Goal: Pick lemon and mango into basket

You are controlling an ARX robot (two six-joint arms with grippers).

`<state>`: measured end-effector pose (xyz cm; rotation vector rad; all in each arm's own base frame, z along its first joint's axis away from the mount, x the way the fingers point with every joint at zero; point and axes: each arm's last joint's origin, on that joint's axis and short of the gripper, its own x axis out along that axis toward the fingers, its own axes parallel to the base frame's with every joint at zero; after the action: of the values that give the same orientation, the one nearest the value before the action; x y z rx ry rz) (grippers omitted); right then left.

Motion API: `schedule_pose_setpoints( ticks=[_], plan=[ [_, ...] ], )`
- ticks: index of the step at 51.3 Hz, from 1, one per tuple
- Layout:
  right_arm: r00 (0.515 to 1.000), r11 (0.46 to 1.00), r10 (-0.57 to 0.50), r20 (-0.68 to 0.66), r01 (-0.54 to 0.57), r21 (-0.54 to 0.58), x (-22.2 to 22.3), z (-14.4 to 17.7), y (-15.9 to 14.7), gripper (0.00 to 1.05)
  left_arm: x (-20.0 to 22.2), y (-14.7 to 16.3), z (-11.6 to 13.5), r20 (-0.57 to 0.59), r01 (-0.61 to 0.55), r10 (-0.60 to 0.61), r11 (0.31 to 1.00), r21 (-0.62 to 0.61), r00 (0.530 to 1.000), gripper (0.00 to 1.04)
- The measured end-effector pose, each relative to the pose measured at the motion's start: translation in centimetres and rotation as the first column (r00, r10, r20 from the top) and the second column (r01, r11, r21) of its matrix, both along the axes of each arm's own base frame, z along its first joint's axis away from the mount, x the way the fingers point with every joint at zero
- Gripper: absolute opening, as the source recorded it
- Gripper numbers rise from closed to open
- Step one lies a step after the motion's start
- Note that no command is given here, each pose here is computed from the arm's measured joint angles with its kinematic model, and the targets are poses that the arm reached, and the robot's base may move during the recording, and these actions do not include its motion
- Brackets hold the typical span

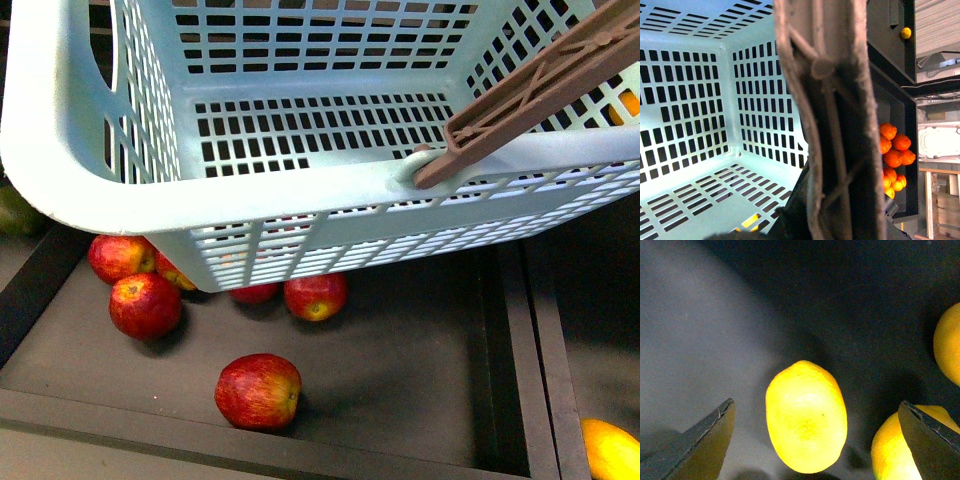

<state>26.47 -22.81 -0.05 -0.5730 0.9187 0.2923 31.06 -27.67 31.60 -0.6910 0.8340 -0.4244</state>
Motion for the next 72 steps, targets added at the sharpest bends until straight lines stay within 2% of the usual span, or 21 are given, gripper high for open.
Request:
schedule_pose_setpoints(
  ticks=[17, 55, 57, 63, 67, 72],
  plan=[
    [1.0, 0.999, 0.019, -0.024, -0.02, -0.036, 1.4, -1.8, -1.4, 0.96, 0.0, 0.0, 0.0, 0.001, -0.001, 0.001, 1.0, 0.001, 1.0, 0.05],
    [0.995, 0.999, -0.008, -0.101, 0.003, -0.046, 3.9, -4.9, -1.8, 0.96, 0.0, 0.0, 0.0, 0.001, -0.001, 0.001, 1.0, 0.001, 1.0, 0.05],
    [0.994, 0.999, -0.012, -0.108, 0.008, -0.043, 3.9, -5.1, -1.8, 0.93, 0.0, 0.0, 0.0, 0.001, -0.001, 0.001, 1.0, 0.001, 1.0, 0.05],
    [0.992, 0.999, -0.017, -0.124, 0.013, -0.031, 3.7, -5.2, -1.7, 0.7, 0.0, 0.0, 0.0, 0.001, -0.001, 0.001, 1.0, 0.001, 1.0, 0.05],
    [0.992, 1.0, -0.019, -0.124, 0.016, -0.024, 3.5, -5.1, -1.8, 0.64, 0.0, 0.0, 0.0, 0.001, -0.001, 0.001, 1.0, 0.001, 1.0, 0.05],
    [0.992, 1.0, -0.023, -0.12, 0.022, -0.004, 3.1, -4.8, -1.7, 0.62, 0.0, 0.0, 0.0, 0.001, -0.001, 0.001, 1.0, 0.001, 1.0, 0.05]
  ],
)
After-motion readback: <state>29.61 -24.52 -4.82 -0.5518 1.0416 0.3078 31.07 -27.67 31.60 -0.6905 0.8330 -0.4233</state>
